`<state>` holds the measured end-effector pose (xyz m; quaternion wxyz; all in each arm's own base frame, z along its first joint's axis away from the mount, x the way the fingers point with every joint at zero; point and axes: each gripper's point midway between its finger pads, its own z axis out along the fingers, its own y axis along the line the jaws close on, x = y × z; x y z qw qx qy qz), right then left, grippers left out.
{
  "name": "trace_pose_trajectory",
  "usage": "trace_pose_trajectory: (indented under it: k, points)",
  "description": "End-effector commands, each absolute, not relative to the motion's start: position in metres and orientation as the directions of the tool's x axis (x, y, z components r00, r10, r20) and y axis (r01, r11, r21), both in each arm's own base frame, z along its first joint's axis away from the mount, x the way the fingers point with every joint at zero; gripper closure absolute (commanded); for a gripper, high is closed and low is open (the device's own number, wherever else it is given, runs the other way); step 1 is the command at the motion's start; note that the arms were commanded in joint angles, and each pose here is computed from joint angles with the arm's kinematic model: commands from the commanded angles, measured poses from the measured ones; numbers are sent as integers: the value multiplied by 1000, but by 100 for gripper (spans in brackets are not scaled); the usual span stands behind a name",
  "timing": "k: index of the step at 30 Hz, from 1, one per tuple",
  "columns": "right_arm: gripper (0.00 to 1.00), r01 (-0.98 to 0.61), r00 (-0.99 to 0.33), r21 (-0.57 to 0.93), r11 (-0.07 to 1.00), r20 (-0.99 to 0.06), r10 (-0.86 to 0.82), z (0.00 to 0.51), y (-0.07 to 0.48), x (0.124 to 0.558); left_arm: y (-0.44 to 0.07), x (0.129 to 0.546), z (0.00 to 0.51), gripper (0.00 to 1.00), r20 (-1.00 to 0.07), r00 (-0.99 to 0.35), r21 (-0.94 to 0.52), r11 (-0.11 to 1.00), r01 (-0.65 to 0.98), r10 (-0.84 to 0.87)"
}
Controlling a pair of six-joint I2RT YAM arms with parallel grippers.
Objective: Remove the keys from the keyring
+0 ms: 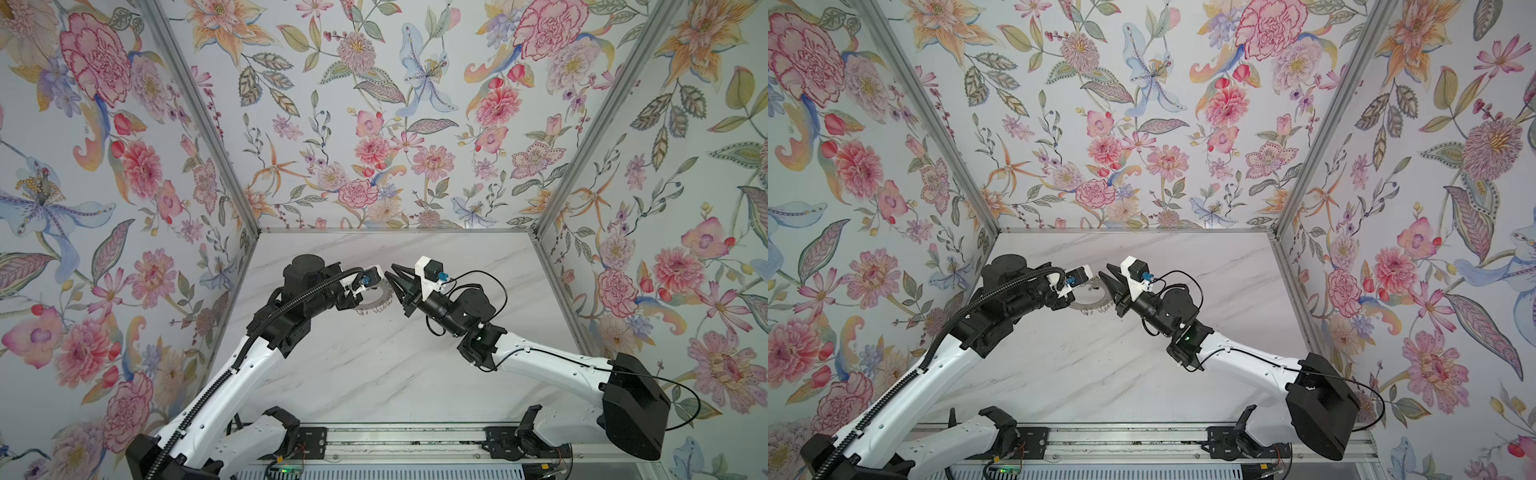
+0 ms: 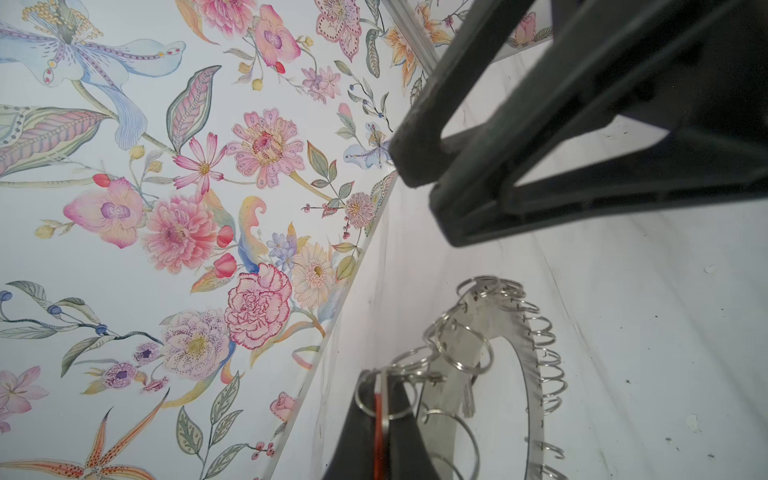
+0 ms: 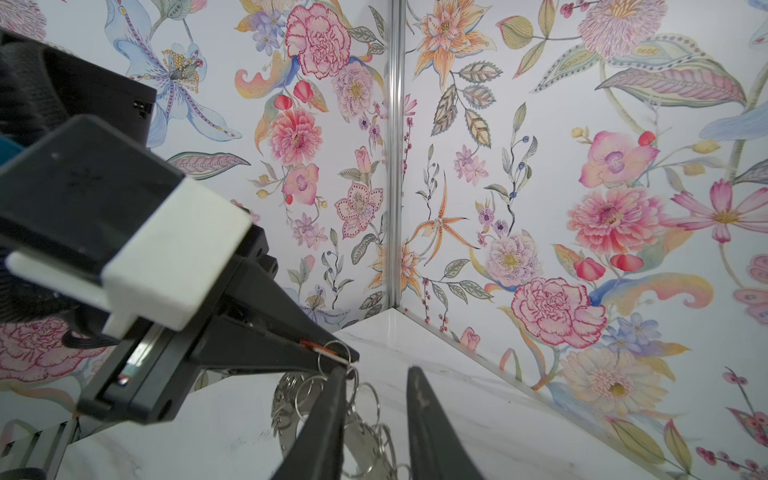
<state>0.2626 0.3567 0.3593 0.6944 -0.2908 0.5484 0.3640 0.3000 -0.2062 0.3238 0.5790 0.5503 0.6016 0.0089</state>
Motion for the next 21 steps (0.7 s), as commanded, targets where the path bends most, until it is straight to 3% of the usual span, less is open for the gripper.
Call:
trace_pose_trajectory:
  k: [1, 21]
  points:
    - [73, -853, 123, -36, 521, -984, 132, 359, 368, 249, -203, 303, 344, 100, -681, 298, 672, 407, 619, 669]
    - [81, -827, 30, -52, 559, -998, -48, 323, 400, 276, -204, 298, 341, 100, -676, 311, 674, 390, 628, 668]
